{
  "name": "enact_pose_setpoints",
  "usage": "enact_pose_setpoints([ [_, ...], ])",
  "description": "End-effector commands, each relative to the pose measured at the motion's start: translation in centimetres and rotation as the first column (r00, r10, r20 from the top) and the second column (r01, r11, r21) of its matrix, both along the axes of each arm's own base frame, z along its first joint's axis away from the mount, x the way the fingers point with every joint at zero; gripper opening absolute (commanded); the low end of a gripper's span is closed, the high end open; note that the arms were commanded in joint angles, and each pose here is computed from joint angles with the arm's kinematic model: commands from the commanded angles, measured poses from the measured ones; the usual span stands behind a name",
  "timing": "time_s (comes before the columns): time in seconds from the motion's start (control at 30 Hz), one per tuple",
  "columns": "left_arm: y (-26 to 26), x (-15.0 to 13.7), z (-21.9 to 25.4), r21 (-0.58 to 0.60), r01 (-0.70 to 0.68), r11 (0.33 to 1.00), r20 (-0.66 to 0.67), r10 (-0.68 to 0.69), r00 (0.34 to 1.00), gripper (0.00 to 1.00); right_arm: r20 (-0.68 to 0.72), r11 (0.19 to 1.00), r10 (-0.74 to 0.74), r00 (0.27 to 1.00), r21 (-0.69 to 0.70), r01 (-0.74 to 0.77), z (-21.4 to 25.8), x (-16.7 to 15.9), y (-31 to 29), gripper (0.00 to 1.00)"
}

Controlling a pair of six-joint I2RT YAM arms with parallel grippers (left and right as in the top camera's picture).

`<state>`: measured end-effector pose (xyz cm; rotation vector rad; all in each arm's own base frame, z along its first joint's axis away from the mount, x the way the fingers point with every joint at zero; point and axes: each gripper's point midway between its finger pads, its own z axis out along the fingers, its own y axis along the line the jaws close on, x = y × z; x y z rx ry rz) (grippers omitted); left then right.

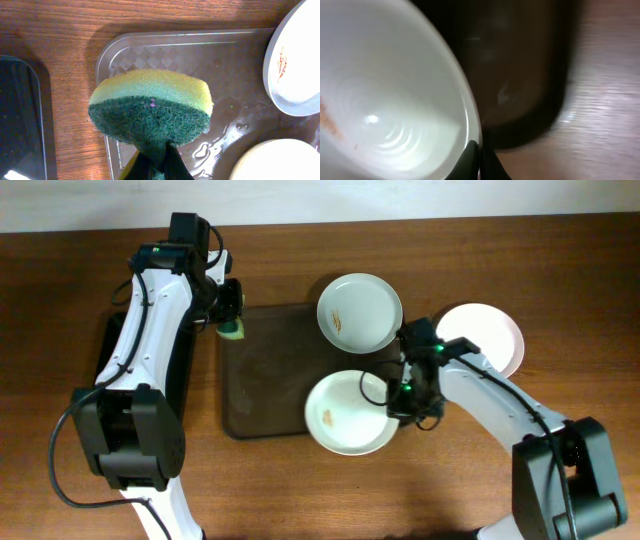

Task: Clean dirty plates on tray and stack at the side
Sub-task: 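Grasp the lower pale plate rim with the right gripper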

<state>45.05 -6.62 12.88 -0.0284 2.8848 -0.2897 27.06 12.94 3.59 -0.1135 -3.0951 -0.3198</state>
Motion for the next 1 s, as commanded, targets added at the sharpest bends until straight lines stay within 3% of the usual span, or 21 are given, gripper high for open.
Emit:
enact_pose_setpoints([
  [0.0, 0.1, 0.5, 0.3, 0.01, 0.014, 1.0, 0.017, -0.014, 1.0, 0.01, 0.076, 0.996, -0.033, 0.997, 0.084, 0.027, 2.4, 2.0, 5.2, 0.04],
  [0.17, 0.1, 0.3, 0.3, 0.011, 0.014, 1.0, 0.009, -0.014, 1.0, 0.01, 0.23, 0.988, -0.121, 0.966, 0.12, 0.095, 2.2, 4.8, 10.0, 0.04],
  [0.33, 0.1, 0.2, 0.2, 0.011, 0.014, 1.0, 0.005, -0.014, 1.0, 0.01, 0.245, 0.99, -0.104, 0.964, 0.122, 0.076, -1.1, 5.1, 13.3, 0.04],
  [0.37, 0.1, 0.2, 0.2, 0.011, 0.014, 1.0, 0.005, -0.014, 1.0, 0.01, 0.247, 0.99, -0.102, 0.964, 0.122, 0.074, -1.1, 5.1, 13.4, 0.1],
  [0.43, 0.1, 0.1, 0.2, 0.011, 0.014, 1.0, 0.001, -0.014, 1.0, 0.01, 0.269, 0.991, -0.08, 0.96, 0.124, 0.048, -0.5, 5.7, 13.3, 0.33],
  [0.53, 0.1, 0.1, 0.2, 0.011, 0.014, 1.0, 0.002, -0.014, 1.0, 0.01, 0.315, 0.991, -0.081, 0.945, 0.124, 0.044, 0.8, 7.5, 13.0, 0.42],
  [0.63, 0.1, 0.1, 0.2, 0.011, 0.014, 1.0, 0.002, -0.014, 1.0, 0.01, 0.363, 0.994, -0.073, 0.929, 0.097, 0.041, 0.2, 8.8, 12.7, 0.39],
  [0.67, 0.1, 0.1, 0.2, 0.011, 0.014, 1.0, 0.002, -0.014, 1.0, 0.01, 0.352, 0.996, -0.056, 0.934, 0.09, 0.025, -0.4, 8.6, 12.8, 0.34],
  [0.8, 0.1, 0.1, 0.2, 0.011, 0.014, 1.0, 0.003, -0.014, 1.0, 0.01, 0.26, 0.991, -0.024, 0.965, 0.135, -0.012, -3.0, 7.4, 14.0, 0.31],
  [0.97, 0.1, 0.1, 0.2, 0.011, 0.014, 1.0, 0.002, -0.014, 1.0, 0.01, 0.254, 0.99, -0.024, 0.967, 0.137, -0.011, -3.3, 7.3, 14.1, 0.23],
])
